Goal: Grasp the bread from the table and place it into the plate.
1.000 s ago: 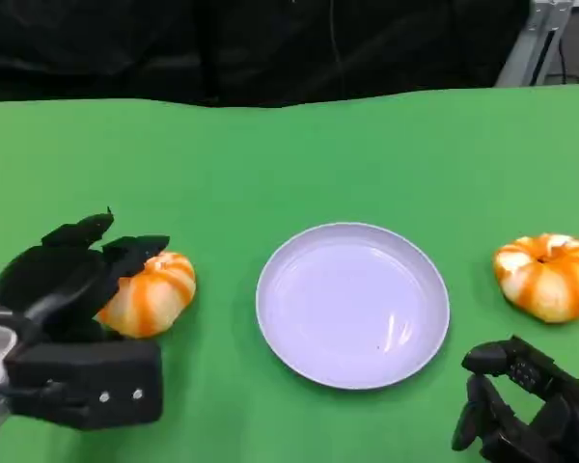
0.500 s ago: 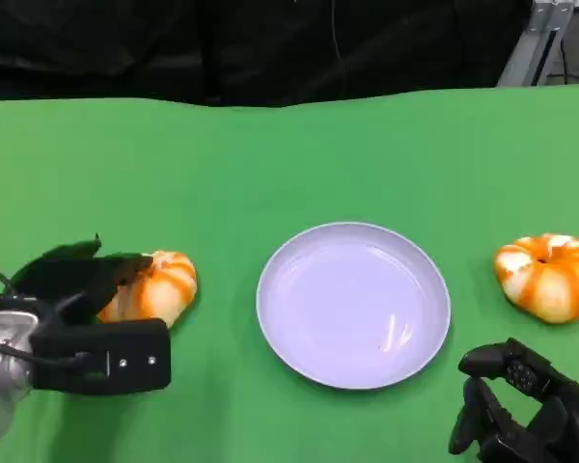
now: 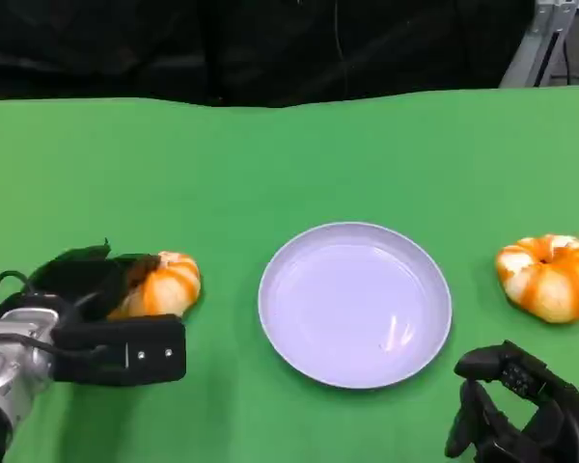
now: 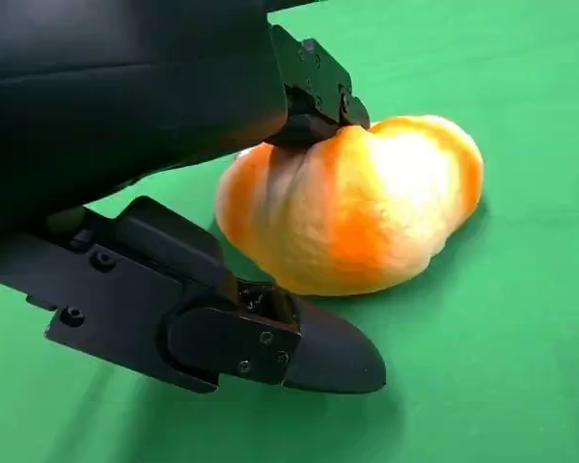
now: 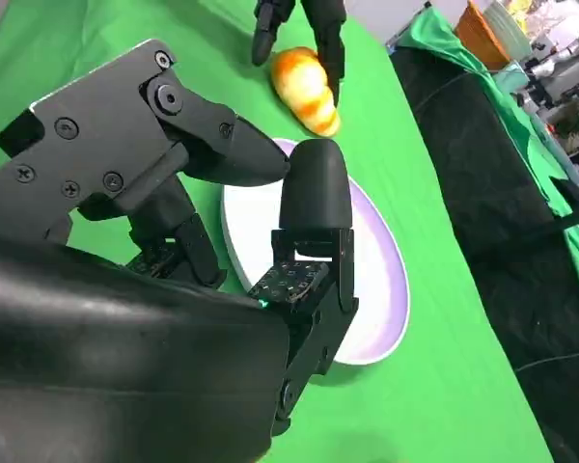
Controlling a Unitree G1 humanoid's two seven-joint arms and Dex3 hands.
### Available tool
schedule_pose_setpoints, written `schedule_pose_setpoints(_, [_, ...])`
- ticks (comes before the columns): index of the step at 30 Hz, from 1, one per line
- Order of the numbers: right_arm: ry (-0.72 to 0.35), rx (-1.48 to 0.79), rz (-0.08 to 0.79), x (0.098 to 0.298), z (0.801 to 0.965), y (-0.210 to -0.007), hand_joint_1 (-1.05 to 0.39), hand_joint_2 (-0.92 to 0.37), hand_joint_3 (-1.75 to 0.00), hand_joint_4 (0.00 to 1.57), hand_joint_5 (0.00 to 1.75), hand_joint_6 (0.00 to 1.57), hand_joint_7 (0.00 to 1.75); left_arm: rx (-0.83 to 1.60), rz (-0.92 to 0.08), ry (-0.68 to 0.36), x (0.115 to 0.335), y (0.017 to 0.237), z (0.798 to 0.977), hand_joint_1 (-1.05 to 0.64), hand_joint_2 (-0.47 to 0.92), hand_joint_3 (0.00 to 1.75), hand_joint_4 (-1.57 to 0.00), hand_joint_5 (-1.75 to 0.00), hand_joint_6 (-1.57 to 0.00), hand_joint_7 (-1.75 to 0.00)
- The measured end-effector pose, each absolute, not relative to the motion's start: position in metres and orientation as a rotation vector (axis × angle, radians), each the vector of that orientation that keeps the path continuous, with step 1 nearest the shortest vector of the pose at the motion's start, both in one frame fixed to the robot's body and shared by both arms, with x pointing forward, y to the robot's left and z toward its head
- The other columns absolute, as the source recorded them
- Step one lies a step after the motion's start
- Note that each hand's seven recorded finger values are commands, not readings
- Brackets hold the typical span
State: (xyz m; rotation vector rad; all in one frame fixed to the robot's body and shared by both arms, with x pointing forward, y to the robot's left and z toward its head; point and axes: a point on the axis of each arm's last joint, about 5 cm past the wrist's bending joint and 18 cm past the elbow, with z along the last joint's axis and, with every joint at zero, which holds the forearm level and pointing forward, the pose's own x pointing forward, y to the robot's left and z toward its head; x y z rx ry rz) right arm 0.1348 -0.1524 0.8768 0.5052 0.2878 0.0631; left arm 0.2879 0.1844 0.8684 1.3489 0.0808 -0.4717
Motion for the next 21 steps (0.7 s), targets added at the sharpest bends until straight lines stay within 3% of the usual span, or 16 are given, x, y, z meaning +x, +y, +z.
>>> schedule_pose_setpoints(3, [0.288,0.506,0.064,0.1348,0.8768,-0.1524,-0.18,-0.56,-1.04,0.84,1.75,0.82,1.38,1.34,-0.469,0.076,0.287,0.1817,0.8656,-0.85,0.92,0.23,-0.11,-0.03,-0.27,-0.02])
schedule_pose_setpoints(10, [0.288,0.507,0.067,0.1343,0.8769,-0.1516,-0.17,-0.56,-1.04,0.83,1.75,0.82,1.39,1.325,-0.439,0.066,0.2868,0.1807,0.865,-0.35,0.92,0.22,-0.3,-0.07,-0.42,-0.05])
schedule_pose_setpoints(11, [0.288,0.507,0.068,0.1343,0.8769,-0.1516,-0.16,-0.56,-1.04,0.83,1.75,0.82,1.39,1.327,-0.426,0.06,0.2871,0.1801,0.8653,-0.3,0.92,0.23,-0.36,-0.08,-0.5,-0.06])
schedule_pose_setpoints(13, [0.288,0.508,0.068,0.1343,0.8769,-0.1516,-0.17,-0.56,-1.04,0.83,1.75,0.82,1.39,1.325,-0.411,0.051,0.2874,0.1784,0.8657,-0.23,0.92,0.23,-0.6,-0.08,-0.8,-0.08])
schedule_pose_setpoints(15, [0.288,0.508,0.067,0.1342,0.8769,-0.1516,-0.16,-0.56,-1.04,0.83,1.75,0.82,1.39,1.305,-0.401,0.046,0.2878,0.1766,0.8661,-0.18,0.92,0.21,-0.85,-0.17,-0.97,-0.12])
schedule_pose_setpoints(17, [0.287,0.509,0.067,0.134,0.8771,-0.1517,-0.16,-0.56,-1.04,0.83,1.75,0.82,1.39,1.269,-0.379,0.048,0.2884,0.1766,0.867,-0.14,0.92,0.27,-0.95,-0.21,-1.06,-0.15])
schedule_pose_setpoints(18, [0.287,0.51,0.067,0.134,0.8771,-0.1518,-0.16,-0.56,-1.04,0.83,1.75,0.82,1.39,1.253,-0.369,0.048,0.2887,0.1768,0.8675,-0.11,0.92,0.36,-0.94,-0.44,-1.09,-0.27])
schedule_pose_setpoints(19, [0.287,0.511,0.068,0.1339,0.8772,-0.1518,-0.16,-0.56,-1.04,0.83,1.75,0.82,1.39,1.227,-0.36,0.048,0.2889,0.1769,0.8679,-0.11,0.91,0.42,-0.85,-0.79,-1.01,-0.55])
schedule_pose_setpoints(21, [0.287,0.511,0.067,0.1338,0.8771,-0.1518,-0.17,-0.55,-1.04,0.84,1.75,0.82,1.39,1.177,-0.342,0.035,0.2891,0.176,0.8687,-0.09,0.86,0.56,-0.71,-1.44,-0.7,-1.36])
